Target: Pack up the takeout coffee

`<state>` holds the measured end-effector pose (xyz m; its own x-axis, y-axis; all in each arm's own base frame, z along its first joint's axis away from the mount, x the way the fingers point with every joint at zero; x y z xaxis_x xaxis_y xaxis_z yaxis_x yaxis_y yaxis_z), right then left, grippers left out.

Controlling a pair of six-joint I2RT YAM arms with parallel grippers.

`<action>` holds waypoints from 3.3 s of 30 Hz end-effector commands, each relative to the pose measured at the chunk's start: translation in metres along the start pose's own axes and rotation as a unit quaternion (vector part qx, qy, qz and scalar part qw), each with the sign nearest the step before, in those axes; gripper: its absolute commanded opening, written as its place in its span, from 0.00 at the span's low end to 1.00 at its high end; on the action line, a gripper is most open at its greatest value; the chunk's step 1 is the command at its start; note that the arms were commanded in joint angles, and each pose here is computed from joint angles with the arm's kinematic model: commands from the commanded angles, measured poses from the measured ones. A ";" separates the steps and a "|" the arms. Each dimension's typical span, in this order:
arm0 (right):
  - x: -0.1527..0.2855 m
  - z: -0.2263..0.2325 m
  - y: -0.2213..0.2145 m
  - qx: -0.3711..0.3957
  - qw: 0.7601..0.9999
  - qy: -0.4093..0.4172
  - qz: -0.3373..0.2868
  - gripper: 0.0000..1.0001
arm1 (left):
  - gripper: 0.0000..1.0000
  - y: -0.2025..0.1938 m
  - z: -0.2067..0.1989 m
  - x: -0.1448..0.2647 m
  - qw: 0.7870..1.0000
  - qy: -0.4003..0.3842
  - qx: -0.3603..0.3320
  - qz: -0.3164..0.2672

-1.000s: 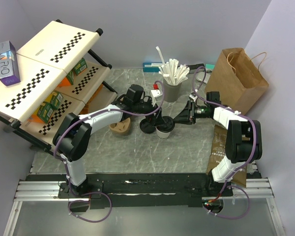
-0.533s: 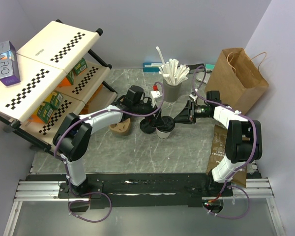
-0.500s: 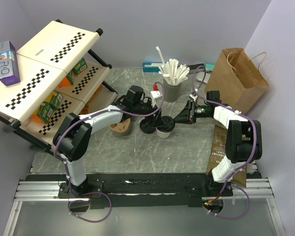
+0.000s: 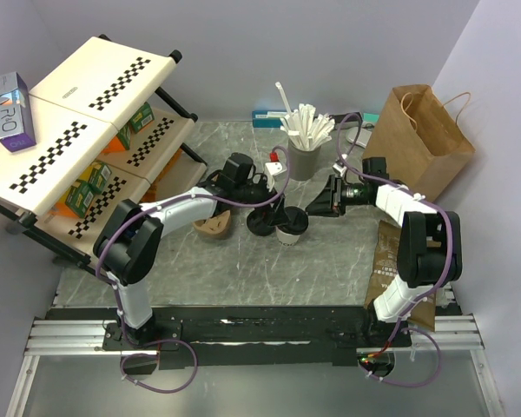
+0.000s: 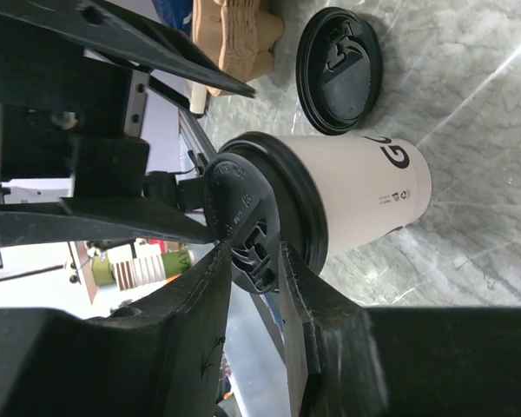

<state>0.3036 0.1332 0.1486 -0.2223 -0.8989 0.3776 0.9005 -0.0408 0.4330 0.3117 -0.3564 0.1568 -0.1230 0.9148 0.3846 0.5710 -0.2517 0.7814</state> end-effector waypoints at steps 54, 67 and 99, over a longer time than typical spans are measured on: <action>-0.016 0.019 0.010 0.051 0.998 0.002 0.026 0.38 | 0.90 0.034 0.046 0.017 0.992 0.044 0.094 -0.067; -0.023 0.026 0.008 0.071 0.997 0.012 0.038 0.41 | 0.89 0.037 0.062 0.018 0.991 0.043 0.109 -0.071; -0.036 0.020 0.026 0.071 0.996 0.012 0.045 0.38 | 0.91 0.027 0.050 0.030 0.991 -0.007 0.120 -0.053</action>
<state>0.3194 0.1691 0.1496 -0.1297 -0.8955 0.4258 0.8728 0.1007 0.4775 0.3707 -0.3206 0.1431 -0.2054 0.9152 0.3468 0.7684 -0.0687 0.6363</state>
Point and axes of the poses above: each gripper's point midway between its finger pads, its own x axis back along the fingers, its own z axis along the line the jaws close on, y = z × x, the point moved 3 cm from there along x, back along the fingers, and after that the axes turned 15 degrees about x, right-handed, at the moved point
